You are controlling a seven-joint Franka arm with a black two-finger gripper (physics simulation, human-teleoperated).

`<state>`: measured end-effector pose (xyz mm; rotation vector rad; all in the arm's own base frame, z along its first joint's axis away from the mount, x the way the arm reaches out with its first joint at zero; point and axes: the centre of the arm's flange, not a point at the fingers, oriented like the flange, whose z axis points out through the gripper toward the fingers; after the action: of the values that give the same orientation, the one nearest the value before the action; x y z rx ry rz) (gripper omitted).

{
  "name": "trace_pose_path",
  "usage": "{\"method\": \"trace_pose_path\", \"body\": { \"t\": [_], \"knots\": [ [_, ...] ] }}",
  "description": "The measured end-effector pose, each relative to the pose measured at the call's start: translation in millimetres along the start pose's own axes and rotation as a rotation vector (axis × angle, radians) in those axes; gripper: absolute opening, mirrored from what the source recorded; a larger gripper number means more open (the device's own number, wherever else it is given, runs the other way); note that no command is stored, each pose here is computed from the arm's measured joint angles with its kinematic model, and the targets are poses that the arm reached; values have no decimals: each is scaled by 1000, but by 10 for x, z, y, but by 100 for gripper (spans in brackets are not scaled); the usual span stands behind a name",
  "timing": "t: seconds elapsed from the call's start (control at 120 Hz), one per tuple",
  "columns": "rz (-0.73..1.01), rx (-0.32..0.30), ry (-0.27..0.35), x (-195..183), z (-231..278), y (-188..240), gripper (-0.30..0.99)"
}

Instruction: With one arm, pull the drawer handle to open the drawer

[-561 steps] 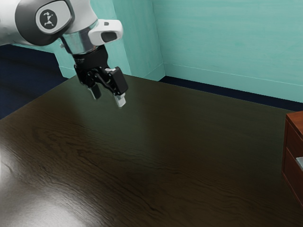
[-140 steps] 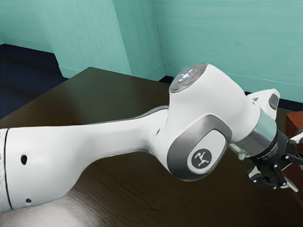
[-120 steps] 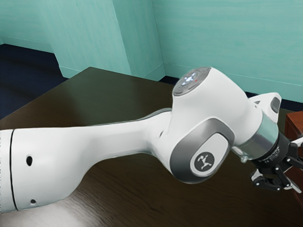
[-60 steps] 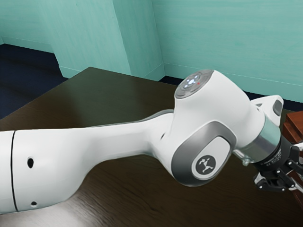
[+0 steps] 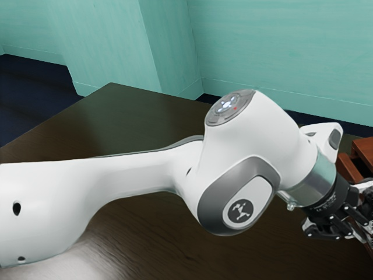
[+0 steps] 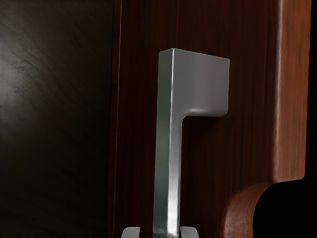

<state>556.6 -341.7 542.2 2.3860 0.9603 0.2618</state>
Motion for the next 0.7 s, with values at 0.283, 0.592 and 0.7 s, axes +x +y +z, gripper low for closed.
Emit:
{"method": "trace_pose_path", "body": {
  "t": [0.283, 0.592, 0.7],
  "knots": [
    [10, 8, 9, -30, -82, -83, 1],
    [13, 20, 19, -29, -153, -178, 1],
    [15, 22, 22, -38, -181, -203, 1]
  ]
}}
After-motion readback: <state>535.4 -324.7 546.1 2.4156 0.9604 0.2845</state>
